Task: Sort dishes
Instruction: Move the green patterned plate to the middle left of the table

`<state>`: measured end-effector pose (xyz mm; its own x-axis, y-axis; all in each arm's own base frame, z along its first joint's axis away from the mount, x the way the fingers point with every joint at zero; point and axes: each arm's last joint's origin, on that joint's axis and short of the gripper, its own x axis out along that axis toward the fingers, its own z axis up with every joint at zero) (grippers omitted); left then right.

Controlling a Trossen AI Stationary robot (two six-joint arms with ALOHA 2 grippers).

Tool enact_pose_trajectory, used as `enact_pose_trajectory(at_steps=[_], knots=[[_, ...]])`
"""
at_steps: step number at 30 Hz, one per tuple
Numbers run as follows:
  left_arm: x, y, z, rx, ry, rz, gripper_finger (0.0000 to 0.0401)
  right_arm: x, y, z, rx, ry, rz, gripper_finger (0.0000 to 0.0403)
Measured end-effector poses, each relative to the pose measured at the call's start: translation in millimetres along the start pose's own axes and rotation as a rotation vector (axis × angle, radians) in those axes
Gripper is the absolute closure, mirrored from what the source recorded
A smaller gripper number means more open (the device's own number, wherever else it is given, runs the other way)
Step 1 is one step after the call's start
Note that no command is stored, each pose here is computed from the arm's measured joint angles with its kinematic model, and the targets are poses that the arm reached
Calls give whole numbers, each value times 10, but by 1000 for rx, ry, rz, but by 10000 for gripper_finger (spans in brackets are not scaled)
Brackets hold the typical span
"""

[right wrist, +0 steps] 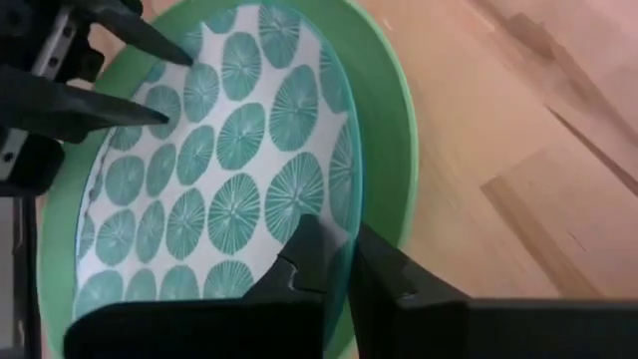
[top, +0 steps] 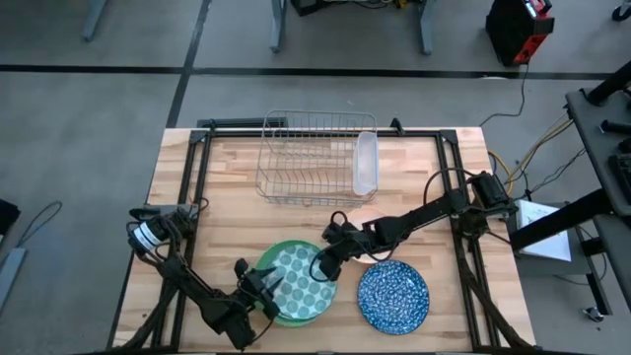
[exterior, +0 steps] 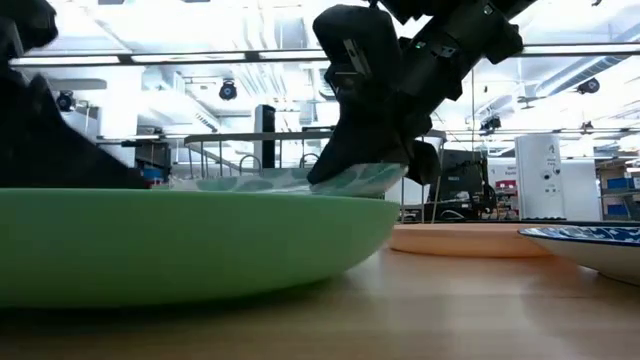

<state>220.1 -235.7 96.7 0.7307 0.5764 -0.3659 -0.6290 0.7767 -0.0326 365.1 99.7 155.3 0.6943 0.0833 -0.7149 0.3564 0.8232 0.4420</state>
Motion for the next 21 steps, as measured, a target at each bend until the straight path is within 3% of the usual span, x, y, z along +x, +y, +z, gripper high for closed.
enact_pose_trajectory(at_steps=[9, 12, 21], knots=[[-189, 89, 385, -5, -83, -20, 247, -13, 46, 63, -82, -52, 47, 401], [-264, 146, 553, -8, -148, -28, 247, -24, 79, 105, -140, -86, 42, 401], [-469, 359, 1088, -98, -100, -68, 246, -88, 231, 279, -387, -178, 30, 401]])
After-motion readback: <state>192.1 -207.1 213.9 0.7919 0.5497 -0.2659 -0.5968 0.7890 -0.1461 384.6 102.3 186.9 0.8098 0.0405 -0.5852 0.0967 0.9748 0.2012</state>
